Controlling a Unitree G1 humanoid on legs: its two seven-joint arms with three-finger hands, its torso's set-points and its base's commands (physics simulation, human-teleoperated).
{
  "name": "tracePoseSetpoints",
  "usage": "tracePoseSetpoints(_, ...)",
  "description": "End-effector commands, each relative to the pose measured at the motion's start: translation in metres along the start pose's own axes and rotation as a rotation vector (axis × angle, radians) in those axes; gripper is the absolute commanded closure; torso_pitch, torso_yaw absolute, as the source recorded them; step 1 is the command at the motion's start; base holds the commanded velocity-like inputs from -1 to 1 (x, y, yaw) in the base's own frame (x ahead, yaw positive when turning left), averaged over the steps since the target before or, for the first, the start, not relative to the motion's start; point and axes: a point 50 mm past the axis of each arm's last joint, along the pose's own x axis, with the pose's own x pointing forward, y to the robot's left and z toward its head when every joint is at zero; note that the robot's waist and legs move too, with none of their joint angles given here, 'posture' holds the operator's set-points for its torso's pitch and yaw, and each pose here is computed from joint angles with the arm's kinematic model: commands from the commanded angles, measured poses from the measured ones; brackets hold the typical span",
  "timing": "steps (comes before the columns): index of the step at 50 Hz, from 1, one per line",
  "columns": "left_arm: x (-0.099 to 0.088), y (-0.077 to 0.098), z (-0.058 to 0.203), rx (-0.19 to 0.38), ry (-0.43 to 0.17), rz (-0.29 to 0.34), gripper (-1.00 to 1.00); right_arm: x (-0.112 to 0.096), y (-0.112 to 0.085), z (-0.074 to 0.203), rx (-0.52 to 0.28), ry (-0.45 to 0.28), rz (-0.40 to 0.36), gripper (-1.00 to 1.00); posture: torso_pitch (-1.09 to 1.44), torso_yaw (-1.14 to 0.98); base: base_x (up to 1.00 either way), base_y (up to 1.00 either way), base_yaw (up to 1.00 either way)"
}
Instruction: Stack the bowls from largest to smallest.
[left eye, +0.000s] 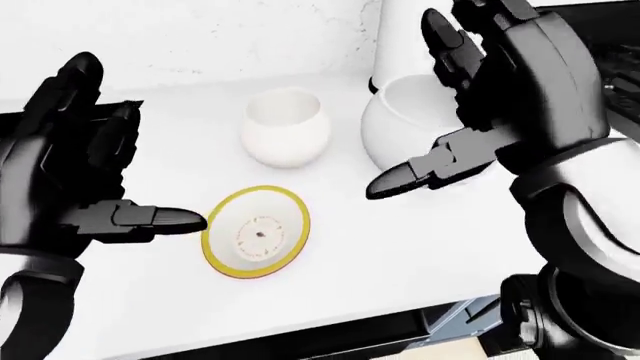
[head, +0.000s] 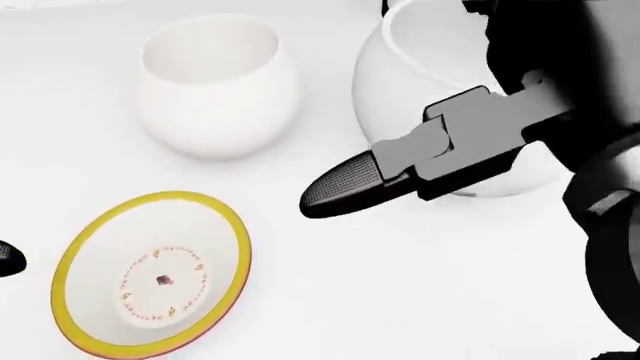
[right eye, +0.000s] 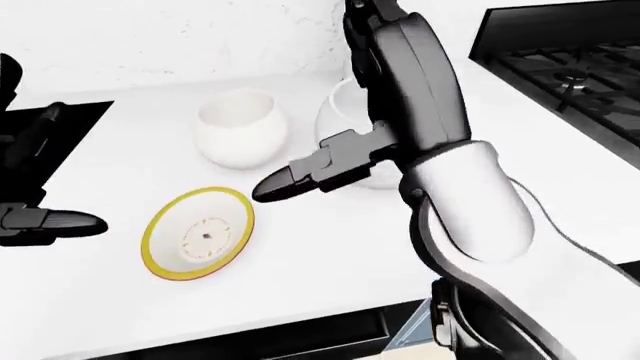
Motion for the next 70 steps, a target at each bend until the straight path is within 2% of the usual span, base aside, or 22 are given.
tracePoseSetpoints(1, -0.003, 0.0, 0.013, -0.005, -0.068, -0.005, -1.0, 0.011, -0.002, 0.009, -0.039, -0.021, -0.036, -1.0, 0.0, 0.0, 0.0, 0.0, 0.0)
tracePoseSetpoints(8, -0.004, 0.003, 0.015, -0.008, -0.069, -0.002, -1.0, 0.052, 0.015, 0.028, -0.2, -0.001, -0.004, -1.0, 0.0, 0.0, 0.0, 0.0, 0.0)
tracePoseSetpoints(14, -0.004, 0.005, 0.015, -0.003, -0.069, 0.001, -1.0, 0.082, 0.023, 0.033, -0.399, -0.014, -0.009, -1.0, 0.0, 0.0, 0.0, 0.0, 0.0)
tracePoseSetpoints(18, -0.003, 0.007, 0.015, -0.002, -0.072, 0.003, -1.0, 0.104, 0.031, 0.024, -0.642, -0.051, -0.017, -1.0, 0.0, 0.0, 0.0, 0.0, 0.0)
tracePoseSetpoints(19, -0.003, 0.007, 0.016, -0.003, -0.072, 0.004, -1.0, 0.107, 0.034, 0.024, -0.67, -0.061, -0.016, -1.0, 0.0, 0.0, 0.0, 0.0, 0.0)
tracePoseSetpoints(22, -0.004, 0.009, 0.016, -0.004, -0.072, 0.006, -1.0, 0.111, 0.045, 0.02, -0.827, -0.105, 0.002, -1.0, 0.0, 0.0, 0.0, 0.0, 0.0)
tracePoseSetpoints(28, -0.005, 0.01, 0.015, -0.009, -0.073, 0.009, -1.0, 0.113, 0.064, 0.005, -0.965, -0.146, 0.061, -1.0, 0.0, 0.0, 0.0, 0.0, 0.0)
tracePoseSetpoints(32, -0.006, 0.008, 0.013, -0.009, -0.073, 0.004, -1.0, 0.115, 0.084, -0.01, -1.015, -0.167, 0.105, -1.0, 0.0, 0.0, 0.0, 0.0, 0.0)
tracePoseSetpoints(36, -0.005, 0.011, 0.012, -0.011, -0.072, 0.012, -1.0, 0.116, 0.1, -0.014, -1.065, -0.198, 0.136, -1.0, 0.0, 0.0, 0.0, 0.0, 0.0)
tracePoseSetpoints(42, -0.007, 0.014, 0.012, -0.013, -0.071, 0.016, -1.0, 0.118, 0.115, -0.021, -1.152, -0.229, 0.183, -1.0, 0.0, 0.0, 0.0, 0.0, 0.0)
tracePoseSetpoints(49, -0.008, 0.018, 0.006, -0.014, -0.063, 0.024, -1.0, 0.125, 0.131, -0.04, -1.218, -0.24, 0.238, -1.0, 0.0, 0.0, 0.0, 0.0, 0.0)
tracePoseSetpoints(52, -0.007, 0.02, 0.002, -0.015, -0.059, 0.028, -1.0, 0.125, 0.138, -0.048, -1.223, -0.236, 0.255, -1.0, 0.0, 0.0, 0.0, 0.0, 0.0)
tracePoseSetpoints(59, -0.007, 0.023, -0.003, -0.016, -0.054, 0.032, -1.0, 0.132, 0.141, -0.063, -1.23, -0.197, 0.282, -1.0, 0.0, 0.0, 0.0, 0.0, 0.0)
tracePoseSetpoints(60, -0.006, 0.023, -0.003, -0.017, -0.054, 0.032, -1.0, 0.133, 0.14, -0.069, -1.234, -0.18, 0.289, -0.92, 0.0, 0.0, 0.0, 0.0, 0.0)
tracePoseSetpoints(70, -0.005, 0.026, -0.008, -0.016, -0.047, 0.037, -1.0, 0.142, 0.136, -0.091, -1.248, -0.125, 0.303, -0.69, 0.0, 0.0, 0.0, 0.0, 0.0)
